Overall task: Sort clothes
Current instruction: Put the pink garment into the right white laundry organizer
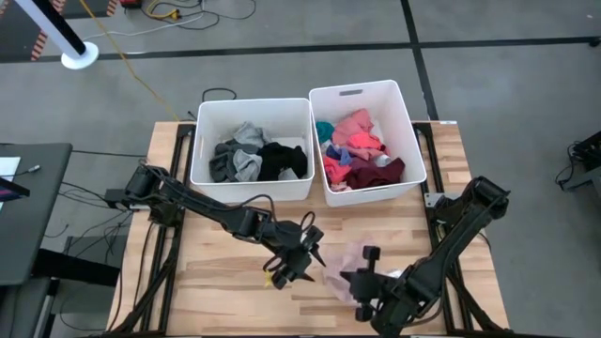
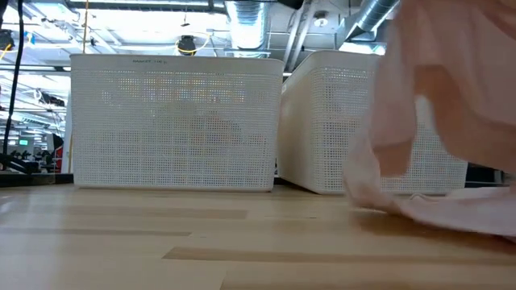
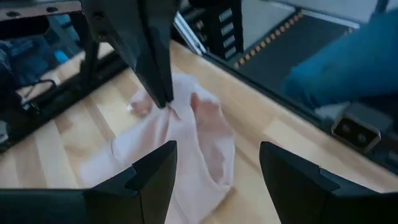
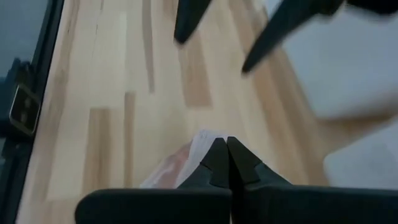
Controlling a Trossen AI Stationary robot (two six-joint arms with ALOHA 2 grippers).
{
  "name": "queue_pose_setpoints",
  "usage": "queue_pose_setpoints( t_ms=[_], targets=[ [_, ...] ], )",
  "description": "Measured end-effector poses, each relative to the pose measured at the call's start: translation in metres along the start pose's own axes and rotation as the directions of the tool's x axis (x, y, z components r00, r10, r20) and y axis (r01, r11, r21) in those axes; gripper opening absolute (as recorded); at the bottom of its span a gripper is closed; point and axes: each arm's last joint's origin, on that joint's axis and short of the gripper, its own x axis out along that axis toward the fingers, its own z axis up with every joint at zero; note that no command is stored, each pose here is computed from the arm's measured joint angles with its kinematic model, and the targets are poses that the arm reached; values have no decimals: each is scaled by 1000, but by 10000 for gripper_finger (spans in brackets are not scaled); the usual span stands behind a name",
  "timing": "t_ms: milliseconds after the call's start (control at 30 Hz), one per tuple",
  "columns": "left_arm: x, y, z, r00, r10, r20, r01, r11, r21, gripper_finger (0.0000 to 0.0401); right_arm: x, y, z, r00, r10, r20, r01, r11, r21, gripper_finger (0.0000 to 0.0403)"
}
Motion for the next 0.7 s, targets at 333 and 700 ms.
queue_pose_setpoints(
  t_ms=[333,700],
  targets=[
    [0,14,-1,997,66,44,-61,991,-120,230,-3,-8,26,994,-69,90,79,990,-114,0],
    [41,24,-28,980,188,63,-165,949,-269,262,0,-12,34,991,-77,107,91,986,-139,0]
  ],
)
